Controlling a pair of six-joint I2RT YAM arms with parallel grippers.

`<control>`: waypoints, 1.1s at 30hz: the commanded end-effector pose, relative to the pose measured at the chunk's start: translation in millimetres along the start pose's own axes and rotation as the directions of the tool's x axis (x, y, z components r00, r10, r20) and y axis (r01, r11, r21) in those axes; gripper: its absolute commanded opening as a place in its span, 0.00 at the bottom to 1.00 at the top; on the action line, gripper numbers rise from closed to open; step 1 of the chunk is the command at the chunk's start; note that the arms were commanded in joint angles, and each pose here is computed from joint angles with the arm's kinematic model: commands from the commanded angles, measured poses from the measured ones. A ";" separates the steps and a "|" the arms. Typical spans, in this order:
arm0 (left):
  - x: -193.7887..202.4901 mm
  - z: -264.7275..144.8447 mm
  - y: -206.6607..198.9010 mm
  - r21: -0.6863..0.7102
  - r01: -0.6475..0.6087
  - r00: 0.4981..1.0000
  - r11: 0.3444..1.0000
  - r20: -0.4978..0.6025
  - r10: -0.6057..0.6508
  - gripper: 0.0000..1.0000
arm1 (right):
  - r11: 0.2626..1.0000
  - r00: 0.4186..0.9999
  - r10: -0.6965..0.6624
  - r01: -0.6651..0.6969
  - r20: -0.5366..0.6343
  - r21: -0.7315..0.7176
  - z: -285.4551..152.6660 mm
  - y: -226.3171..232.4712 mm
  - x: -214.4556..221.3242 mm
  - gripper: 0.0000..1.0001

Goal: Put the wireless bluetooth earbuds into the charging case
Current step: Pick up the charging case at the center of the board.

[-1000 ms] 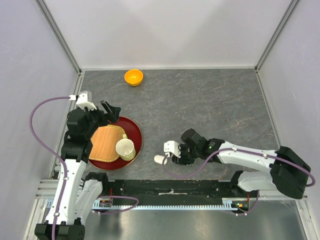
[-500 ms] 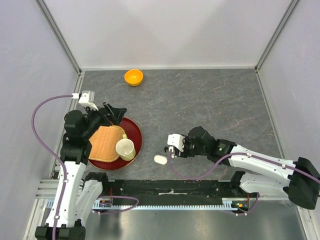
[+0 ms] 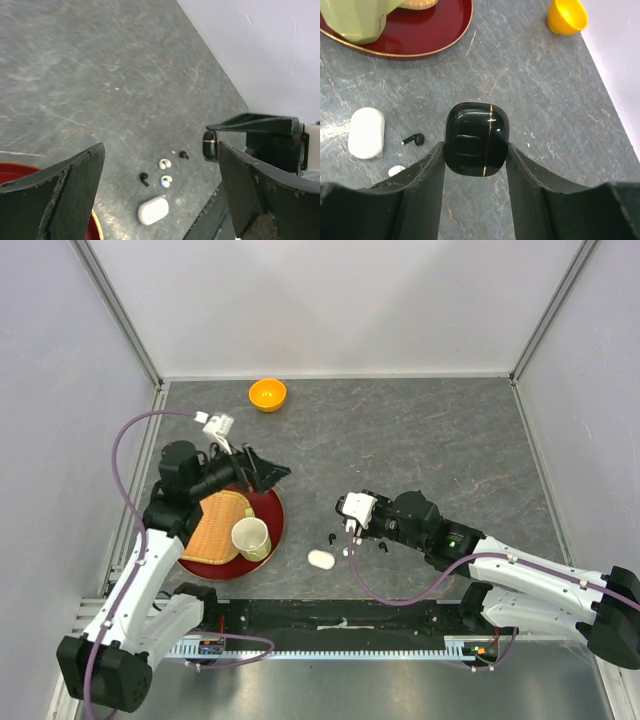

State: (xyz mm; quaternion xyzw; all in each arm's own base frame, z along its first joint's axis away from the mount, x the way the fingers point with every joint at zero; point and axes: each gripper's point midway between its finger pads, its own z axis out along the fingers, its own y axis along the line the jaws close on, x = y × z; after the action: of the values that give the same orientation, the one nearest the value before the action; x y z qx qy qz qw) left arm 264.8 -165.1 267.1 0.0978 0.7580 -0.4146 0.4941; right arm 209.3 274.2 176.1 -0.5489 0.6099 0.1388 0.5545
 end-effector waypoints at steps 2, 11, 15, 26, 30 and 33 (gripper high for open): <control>8.8 24.5 -41.6 0.129 -0.061 0.997 0.990 -0.040 0.067 1.00 | 1.000 0.990 0.018 -0.021 0.141 0.021 0.5 -6.6 -33.9 0.18; 44.7 45.7 -67.5 0.248 -0.106 0.980 0.963 -0.140 0.144 0.99 | 0.998 0.978 0.043 -0.049 0.206 0.025 -2.6 -9.3 -49.5 0.18; 54.0 53.9 -77.5 0.290 -0.086 0.976 0.953 -0.168 0.139 0.98 | 0.998 0.976 0.045 -0.052 0.212 0.026 -3.2 -9.5 -50.8 0.18; 83.4 72.5 -103.9 0.366 -0.038 0.959 0.930 -0.250 0.137 0.89 | 0.998 0.976 0.053 -0.061 0.209 0.031 -2.6 -9.6 -48.8 0.17; 88.5 76.6 -106.5 0.372 -0.035 0.954 0.928 -0.265 0.142 0.84 | 0.997 0.975 0.059 -0.068 0.212 0.035 -3.8 -10.3 -49.4 0.17; 92.9 79.0 -107.3 0.375 -0.029 0.950 0.927 -0.278 0.142 0.79 | 0.997 0.975 0.058 -0.069 0.216 0.041 -4.9 -11.1 -49.2 0.17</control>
State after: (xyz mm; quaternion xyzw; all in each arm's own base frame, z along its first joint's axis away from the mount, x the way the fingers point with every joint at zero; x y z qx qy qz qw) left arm 206.7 -304.1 210.0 0.2714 0.7542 -0.4924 0.3392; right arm 206.0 289.6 204.3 -0.5164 0.5825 0.1865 0.5994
